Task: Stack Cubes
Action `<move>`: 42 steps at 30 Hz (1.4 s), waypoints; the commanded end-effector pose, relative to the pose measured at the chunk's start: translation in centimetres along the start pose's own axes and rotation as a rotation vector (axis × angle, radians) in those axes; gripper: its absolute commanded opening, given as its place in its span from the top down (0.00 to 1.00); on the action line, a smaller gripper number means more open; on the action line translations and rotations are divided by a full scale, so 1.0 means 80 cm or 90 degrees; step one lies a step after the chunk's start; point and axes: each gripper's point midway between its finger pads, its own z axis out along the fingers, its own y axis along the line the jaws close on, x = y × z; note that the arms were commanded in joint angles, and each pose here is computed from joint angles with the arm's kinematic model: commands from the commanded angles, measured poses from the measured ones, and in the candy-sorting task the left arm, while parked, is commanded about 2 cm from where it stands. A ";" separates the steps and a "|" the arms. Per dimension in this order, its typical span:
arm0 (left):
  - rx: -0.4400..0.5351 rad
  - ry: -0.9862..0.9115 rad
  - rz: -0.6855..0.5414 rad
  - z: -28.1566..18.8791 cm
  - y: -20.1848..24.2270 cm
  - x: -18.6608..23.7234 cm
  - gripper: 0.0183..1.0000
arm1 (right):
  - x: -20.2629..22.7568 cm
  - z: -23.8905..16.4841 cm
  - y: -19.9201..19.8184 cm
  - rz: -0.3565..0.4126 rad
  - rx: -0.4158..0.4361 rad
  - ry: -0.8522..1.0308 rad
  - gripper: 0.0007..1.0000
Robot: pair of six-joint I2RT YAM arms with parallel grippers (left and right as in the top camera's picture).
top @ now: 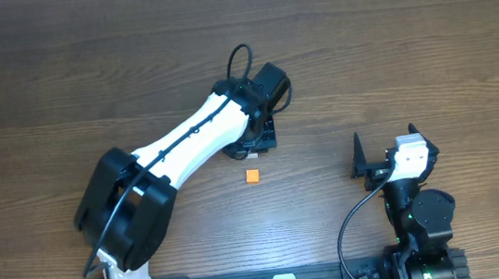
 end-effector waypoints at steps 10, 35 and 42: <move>0.011 -0.002 0.023 0.005 -0.008 -0.007 0.79 | 0.002 0.000 0.000 0.003 0.000 -0.002 0.01; 0.005 0.015 0.021 0.017 -0.007 -0.003 0.78 | 0.002 0.000 0.000 0.003 0.000 -0.002 0.01; 0.007 0.017 0.019 0.017 -0.006 -0.004 0.78 | 0.002 0.000 0.000 0.003 0.000 -0.002 0.01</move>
